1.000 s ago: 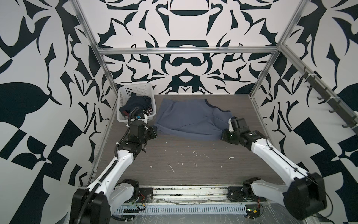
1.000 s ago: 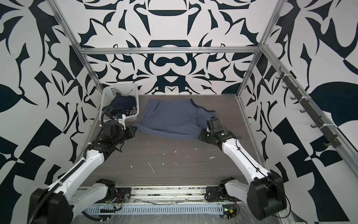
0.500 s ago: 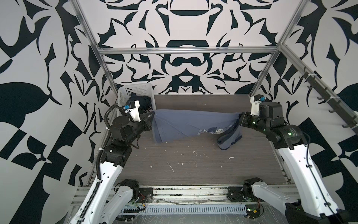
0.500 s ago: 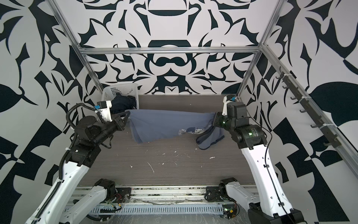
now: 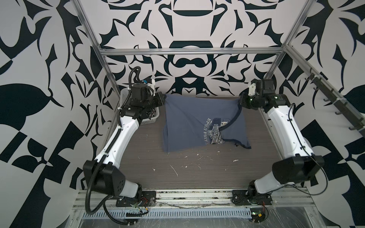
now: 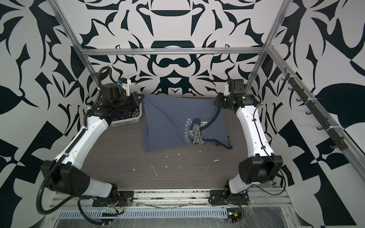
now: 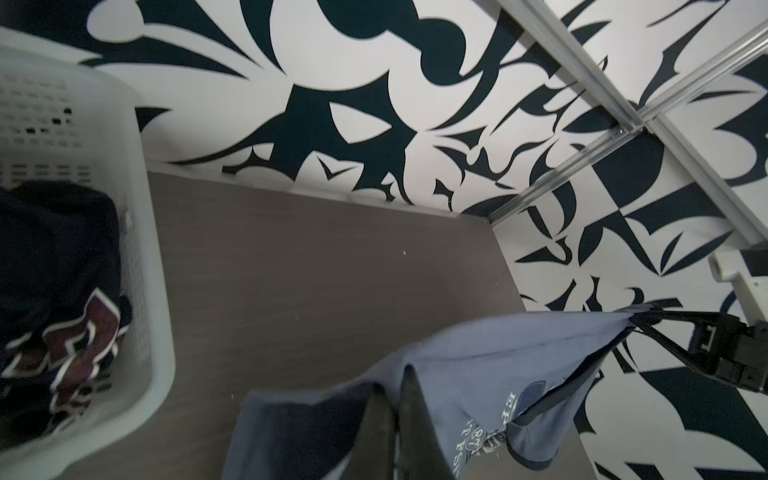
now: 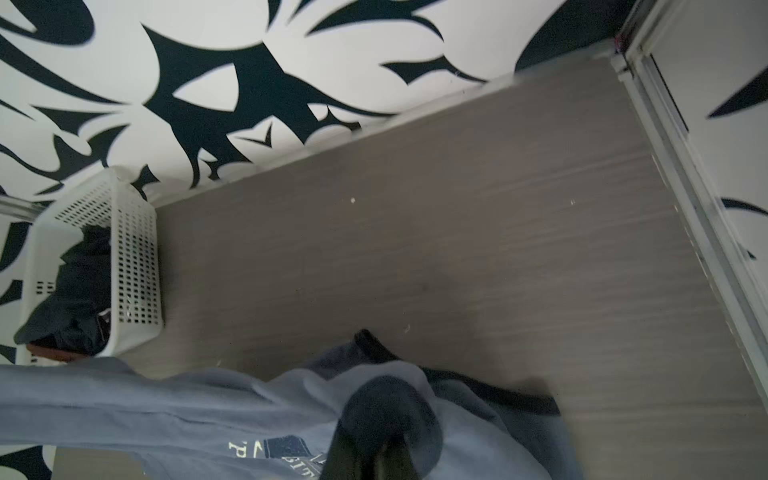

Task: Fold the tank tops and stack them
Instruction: 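Lift the tank top by its hem with both grippers, raising it high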

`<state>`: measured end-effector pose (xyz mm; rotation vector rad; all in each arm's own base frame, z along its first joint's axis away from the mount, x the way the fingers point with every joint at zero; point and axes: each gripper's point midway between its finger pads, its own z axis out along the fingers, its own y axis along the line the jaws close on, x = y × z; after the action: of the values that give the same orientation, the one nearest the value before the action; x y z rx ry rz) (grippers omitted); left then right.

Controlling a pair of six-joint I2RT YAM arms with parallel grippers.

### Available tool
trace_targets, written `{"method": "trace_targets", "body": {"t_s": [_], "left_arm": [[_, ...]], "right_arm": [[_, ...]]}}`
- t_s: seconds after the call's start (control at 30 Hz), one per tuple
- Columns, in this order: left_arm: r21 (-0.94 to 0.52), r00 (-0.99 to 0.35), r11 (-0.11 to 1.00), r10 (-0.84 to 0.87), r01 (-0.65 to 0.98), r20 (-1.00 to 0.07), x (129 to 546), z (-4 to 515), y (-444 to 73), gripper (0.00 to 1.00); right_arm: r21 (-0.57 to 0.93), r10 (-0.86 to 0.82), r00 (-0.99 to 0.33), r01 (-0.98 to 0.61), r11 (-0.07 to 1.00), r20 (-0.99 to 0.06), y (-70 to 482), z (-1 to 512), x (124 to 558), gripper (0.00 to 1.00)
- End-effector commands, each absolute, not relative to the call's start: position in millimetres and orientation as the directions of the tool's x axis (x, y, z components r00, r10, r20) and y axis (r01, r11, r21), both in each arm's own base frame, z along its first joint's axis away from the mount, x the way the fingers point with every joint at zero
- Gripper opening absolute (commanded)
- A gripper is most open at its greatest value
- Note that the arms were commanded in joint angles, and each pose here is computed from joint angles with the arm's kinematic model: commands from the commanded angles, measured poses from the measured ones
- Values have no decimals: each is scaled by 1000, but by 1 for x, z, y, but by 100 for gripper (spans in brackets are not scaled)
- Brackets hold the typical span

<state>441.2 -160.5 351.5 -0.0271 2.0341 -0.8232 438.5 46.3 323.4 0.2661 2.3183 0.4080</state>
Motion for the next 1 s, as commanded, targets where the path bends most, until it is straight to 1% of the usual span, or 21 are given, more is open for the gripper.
{"method": "trace_targets", "body": {"t_s": [0.0, 0.07, 0.13, 0.2, 0.27, 0.33, 0.4, 0.43, 0.53, 0.6, 0.67, 0.73, 0.8, 0.87, 0.9, 0.97], "left_arm": [[-624, -577, 728, -390, 283, -717, 460, 395, -141, 0], [-644, -557, 704, -419, 299, -717, 467, 425, -134, 0], [-620, -507, 705, -417, 344, -755, 459, 457, -131, 0], [-597, -454, 711, -422, 371, -785, 443, 474, -128, 0], [-591, -427, 712, -431, 379, -795, 424, 472, -124, 0], [-600, -423, 709, -446, 370, -789, 407, 453, -121, 0], [-627, -465, 706, -457, 329, -758, 392, 416, -119, 0], [-634, -478, 705, -458, 318, -749, 378, 405, -118, 0], [-695, -612, 683, -457, 224, -646, 351, 333, -121, 0], [-739, -699, 663, -472, 120, -537, 331, 280, -122, 0], [-753, -765, 657, -503, -36, -402, 313, 226, -117, 0], [-738, -794, 645, -547, -198, -264, 295, 173, -112, 0], [-733, -792, 613, -586, -296, -170, 284, 134, -111, 0], [-739, -771, 581, -622, -341, -134, 284, 113, -110, 0], [-737, -762, 578, -633, -350, -135, 287, 107, -108, 0], [-738, -758, 581, -635, -342, -149, 299, 108, -108, 0]], "right_arm": [[372, 278, -596, -37, 928, -753, 51, 391, 460, 0], [362, 268, -579, -50, 931, -770, 49, 411, 468, 0], [341, 251, -551, -65, 938, -796, 48, 433, 468, 0], [335, 238, -541, -87, 938, -807, 50, 443, 463, 0], [352, 222, -574, -124, 928, -788, 61, 436, 452, 0], [380, 214, -589, -172, 909, -779, 77, 419, 442, 0], [413, 218, -600, -208, 887, -770, 90, 395, 423, 0], [429, 219, -617, -213, 878, -756, 93, 383, 415, 0], [470, 202, -725, -188, 863, -659, 105, 315, 379, 0], [492, 195, -805, -133, 861, -560, 109, 258, 354, 0], [509, 193, -876, -68, 858, -442, 109, 202, 332, 0], [523, 215, -919, 12, 852, -331, 109, 151, 313, 0], [559, 253, -938, 82, 825, -236, 114, 112, 301, 0], [575, 275, -947, 135, 807, -164, 117, 87, 291, 0], [572, 281, -948, 149, 806, -150, 117, 80, 290, 0], [565, 292, -942, 151, 811, -167, 114, 81, 297, 0]]}}
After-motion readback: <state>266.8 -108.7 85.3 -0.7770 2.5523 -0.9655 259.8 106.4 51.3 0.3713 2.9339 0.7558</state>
